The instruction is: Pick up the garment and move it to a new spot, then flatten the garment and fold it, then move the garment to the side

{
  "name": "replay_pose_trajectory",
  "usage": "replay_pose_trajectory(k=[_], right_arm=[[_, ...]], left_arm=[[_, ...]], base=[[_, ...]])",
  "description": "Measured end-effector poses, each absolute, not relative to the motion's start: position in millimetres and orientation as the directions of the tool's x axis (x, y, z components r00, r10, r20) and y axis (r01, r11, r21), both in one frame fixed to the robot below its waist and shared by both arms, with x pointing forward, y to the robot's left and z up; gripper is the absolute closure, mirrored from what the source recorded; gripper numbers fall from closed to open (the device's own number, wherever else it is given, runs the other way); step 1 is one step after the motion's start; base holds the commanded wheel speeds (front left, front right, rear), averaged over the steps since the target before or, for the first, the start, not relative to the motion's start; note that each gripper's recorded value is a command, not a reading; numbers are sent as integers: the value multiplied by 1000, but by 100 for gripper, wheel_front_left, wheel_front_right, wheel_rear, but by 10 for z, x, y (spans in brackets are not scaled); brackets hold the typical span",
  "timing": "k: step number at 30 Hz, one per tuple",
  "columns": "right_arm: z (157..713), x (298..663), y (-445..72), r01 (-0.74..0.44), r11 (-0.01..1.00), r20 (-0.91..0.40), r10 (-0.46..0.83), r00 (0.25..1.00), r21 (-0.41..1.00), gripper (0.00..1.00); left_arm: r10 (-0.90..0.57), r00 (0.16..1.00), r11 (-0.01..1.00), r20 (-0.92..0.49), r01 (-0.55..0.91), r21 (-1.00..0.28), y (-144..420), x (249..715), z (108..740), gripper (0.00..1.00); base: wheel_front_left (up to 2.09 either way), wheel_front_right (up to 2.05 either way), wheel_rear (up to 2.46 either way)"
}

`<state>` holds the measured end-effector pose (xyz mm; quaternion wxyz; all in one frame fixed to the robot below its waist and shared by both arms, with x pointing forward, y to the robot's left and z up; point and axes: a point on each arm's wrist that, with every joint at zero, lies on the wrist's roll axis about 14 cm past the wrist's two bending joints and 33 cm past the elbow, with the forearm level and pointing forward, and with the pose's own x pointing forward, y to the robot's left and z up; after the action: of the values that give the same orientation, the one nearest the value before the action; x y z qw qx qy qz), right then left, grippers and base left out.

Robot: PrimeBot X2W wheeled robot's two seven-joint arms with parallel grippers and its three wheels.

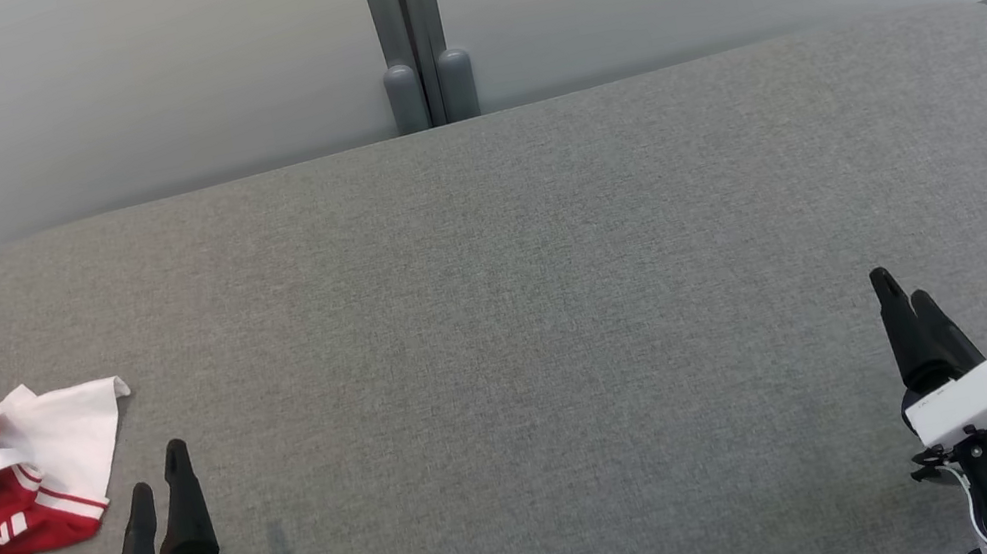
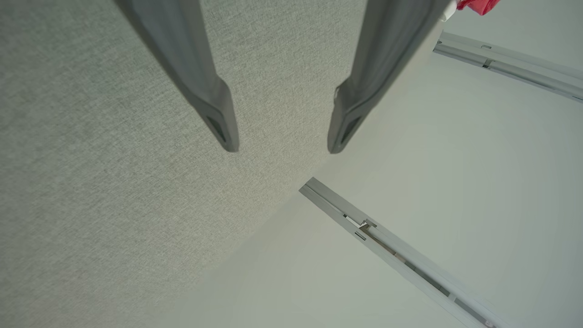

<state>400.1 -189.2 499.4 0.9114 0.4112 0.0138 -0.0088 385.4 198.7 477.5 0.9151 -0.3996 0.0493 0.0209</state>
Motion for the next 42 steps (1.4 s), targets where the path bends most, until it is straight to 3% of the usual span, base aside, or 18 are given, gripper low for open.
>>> replay_pose_trajectory(k=[17,42], right_arm=[[5087,4070,-1790,-24,842,9,24,1000,539,0],[5093,4126,-1748,-54,955,34,46,998,292,0]], left_arm=[[-14,991,872,-131,-52,-487,1963,3826,4699,0],[-21,997,976,-68,6,-216,1945,3850,4824,0]], base=[[0,0,0],[0,0,0]])
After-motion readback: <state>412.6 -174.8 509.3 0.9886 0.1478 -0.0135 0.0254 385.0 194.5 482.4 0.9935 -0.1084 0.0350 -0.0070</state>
